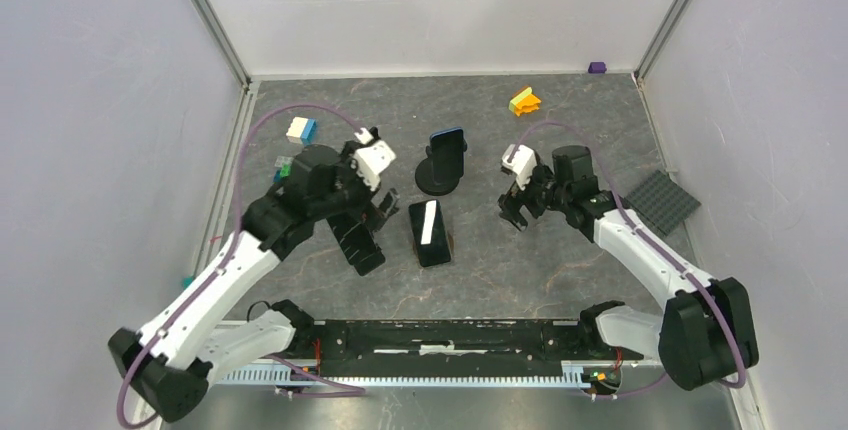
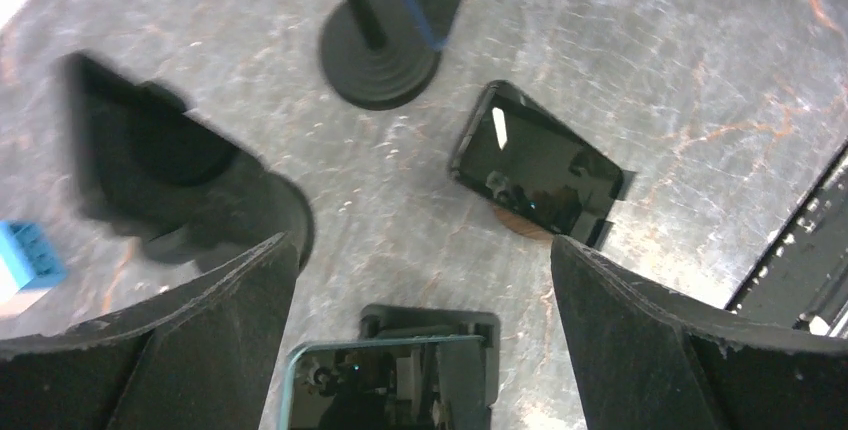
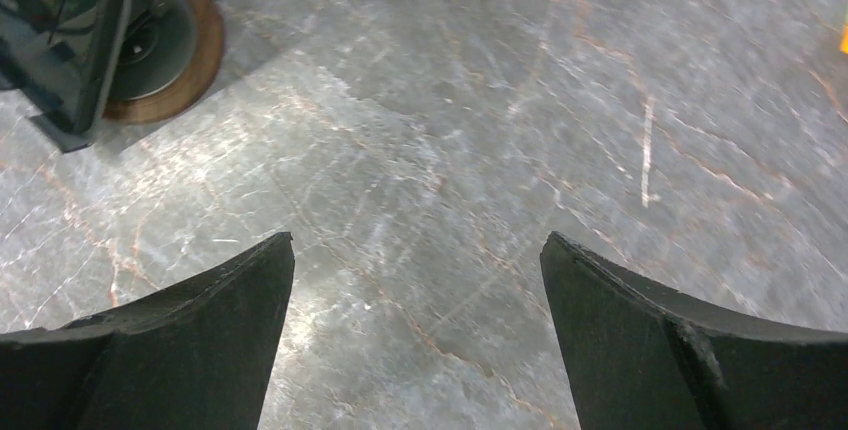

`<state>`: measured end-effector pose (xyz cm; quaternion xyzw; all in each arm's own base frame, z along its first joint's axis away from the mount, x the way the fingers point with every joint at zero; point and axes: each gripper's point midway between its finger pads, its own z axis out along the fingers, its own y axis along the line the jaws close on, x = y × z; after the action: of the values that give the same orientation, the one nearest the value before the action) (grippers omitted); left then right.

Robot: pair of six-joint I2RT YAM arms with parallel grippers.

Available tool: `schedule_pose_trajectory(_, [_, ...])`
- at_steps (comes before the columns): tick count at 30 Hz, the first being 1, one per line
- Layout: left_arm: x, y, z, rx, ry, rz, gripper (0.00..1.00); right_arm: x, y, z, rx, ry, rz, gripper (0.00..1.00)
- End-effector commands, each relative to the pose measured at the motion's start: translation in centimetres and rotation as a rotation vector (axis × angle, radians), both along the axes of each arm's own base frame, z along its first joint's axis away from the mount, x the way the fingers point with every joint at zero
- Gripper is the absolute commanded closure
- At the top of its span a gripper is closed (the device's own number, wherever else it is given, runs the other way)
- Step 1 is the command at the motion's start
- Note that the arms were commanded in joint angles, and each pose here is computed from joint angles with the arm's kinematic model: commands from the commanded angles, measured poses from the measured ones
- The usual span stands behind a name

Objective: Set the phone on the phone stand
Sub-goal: Reset both arms

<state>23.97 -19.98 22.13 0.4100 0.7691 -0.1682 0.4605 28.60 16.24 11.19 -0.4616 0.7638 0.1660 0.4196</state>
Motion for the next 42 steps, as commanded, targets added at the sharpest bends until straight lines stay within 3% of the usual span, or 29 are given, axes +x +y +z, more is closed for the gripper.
schedule_pose_trajectory(1, [0.7, 4.5, 3.7, -0.016, -0.069, 0.146, 0.00, 2.6, -1.5, 4.2, 0.066, -0.084, -0.141, 0.02])
schedule_pose_trajectory(11, [2.0, 13.9, 9.4, -0.171, -0.228, 0.557, 0.00, 4.1, -7.2, 7.4, 0.062, -0.179, -0.459, 0.02])
schedule_pose_trajectory(20, [1.7, 19.6, 9.5, -0.201, -0.369, 0.829, 0.00, 4.6, -10.5, 9.4, 0.045, -0.258, -0.646, 0.02])
schedule_pose_trajectory(29, [0.1, 20.0, 9.0, -0.183, -0.426, 0.812, 0.00, 3.0, -11.7, 13.0, 0.078, -0.415, -0.672, 0.02])
schedule_pose_trajectory(34, [-0.7, 19.0, 7.9, -0.174, -0.384, 0.751, 0.00, 1.8, -11.6, 14.6, 0.130, -0.517, -0.642, 0.02])
schedule_pose_trajectory(42, [-1.5, 18.0, 6.3, -0.190, -0.373, 0.692, 0.00, 1.3, -11.7, 15.1, 0.160, -0.566, -0.644, 0.02])
